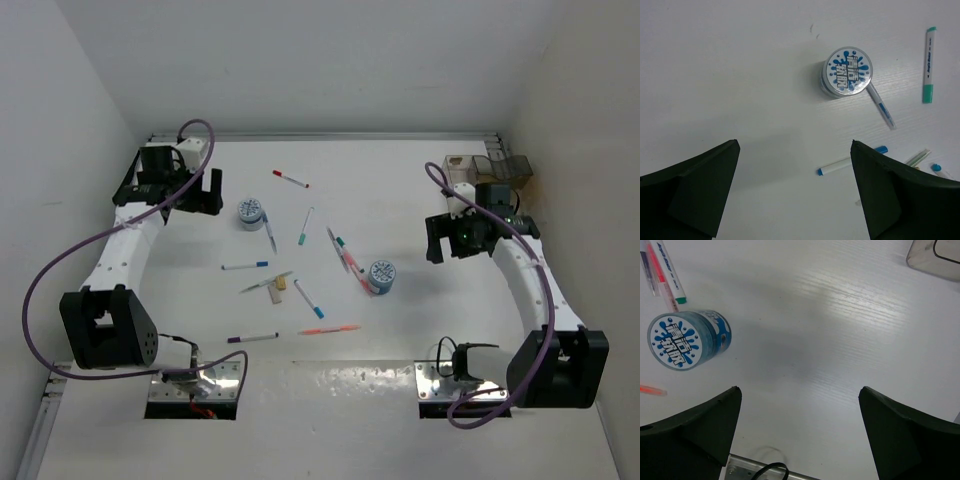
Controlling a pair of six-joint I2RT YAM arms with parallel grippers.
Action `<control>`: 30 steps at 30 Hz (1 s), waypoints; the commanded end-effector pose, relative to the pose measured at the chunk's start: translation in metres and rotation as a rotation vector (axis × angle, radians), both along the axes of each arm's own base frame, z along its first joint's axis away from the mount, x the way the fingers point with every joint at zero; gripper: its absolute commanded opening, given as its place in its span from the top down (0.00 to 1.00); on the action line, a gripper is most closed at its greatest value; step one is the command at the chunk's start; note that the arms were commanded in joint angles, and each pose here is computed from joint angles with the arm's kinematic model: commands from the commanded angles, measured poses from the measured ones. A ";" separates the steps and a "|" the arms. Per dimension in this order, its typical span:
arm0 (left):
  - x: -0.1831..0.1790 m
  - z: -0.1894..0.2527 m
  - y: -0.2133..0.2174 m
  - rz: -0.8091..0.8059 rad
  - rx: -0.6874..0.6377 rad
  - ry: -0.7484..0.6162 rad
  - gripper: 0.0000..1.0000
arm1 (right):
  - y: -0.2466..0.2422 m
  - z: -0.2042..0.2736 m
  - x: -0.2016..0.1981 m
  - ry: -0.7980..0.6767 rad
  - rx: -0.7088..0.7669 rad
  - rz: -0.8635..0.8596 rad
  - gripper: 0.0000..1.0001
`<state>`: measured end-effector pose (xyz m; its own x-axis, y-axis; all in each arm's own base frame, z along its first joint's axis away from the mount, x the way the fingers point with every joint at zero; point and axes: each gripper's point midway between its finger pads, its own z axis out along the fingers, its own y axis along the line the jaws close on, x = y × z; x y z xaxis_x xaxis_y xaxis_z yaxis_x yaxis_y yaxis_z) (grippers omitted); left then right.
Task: Sort the stationery into containers
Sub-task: Pick up the stationery from the center of the board.
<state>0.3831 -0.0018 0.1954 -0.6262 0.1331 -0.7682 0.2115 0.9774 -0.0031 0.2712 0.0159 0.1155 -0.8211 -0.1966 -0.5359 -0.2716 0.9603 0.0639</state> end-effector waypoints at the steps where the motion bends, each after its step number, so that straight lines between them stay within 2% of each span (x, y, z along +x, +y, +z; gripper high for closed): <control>1: -0.003 0.014 -0.005 -0.025 0.020 -0.052 0.00 | 0.006 0.008 0.009 -0.073 0.014 0.024 0.01; 7: -0.004 0.009 -0.008 -0.029 0.015 -0.036 0.00 | 0.013 0.000 0.002 0.032 -0.065 0.047 0.01; 13: -0.005 0.006 -0.010 -0.034 0.015 -0.025 0.00 | 0.036 0.000 -0.004 0.022 -0.052 0.152 0.01; 18: -0.003 0.003 -0.012 -0.035 0.003 -0.013 0.00 | 0.067 -0.017 -0.020 0.078 -0.098 0.270 0.01; 30: -0.005 -0.006 -0.014 -0.047 -0.007 0.013 0.00 | 0.119 -0.034 -0.016 0.114 -0.129 0.392 0.01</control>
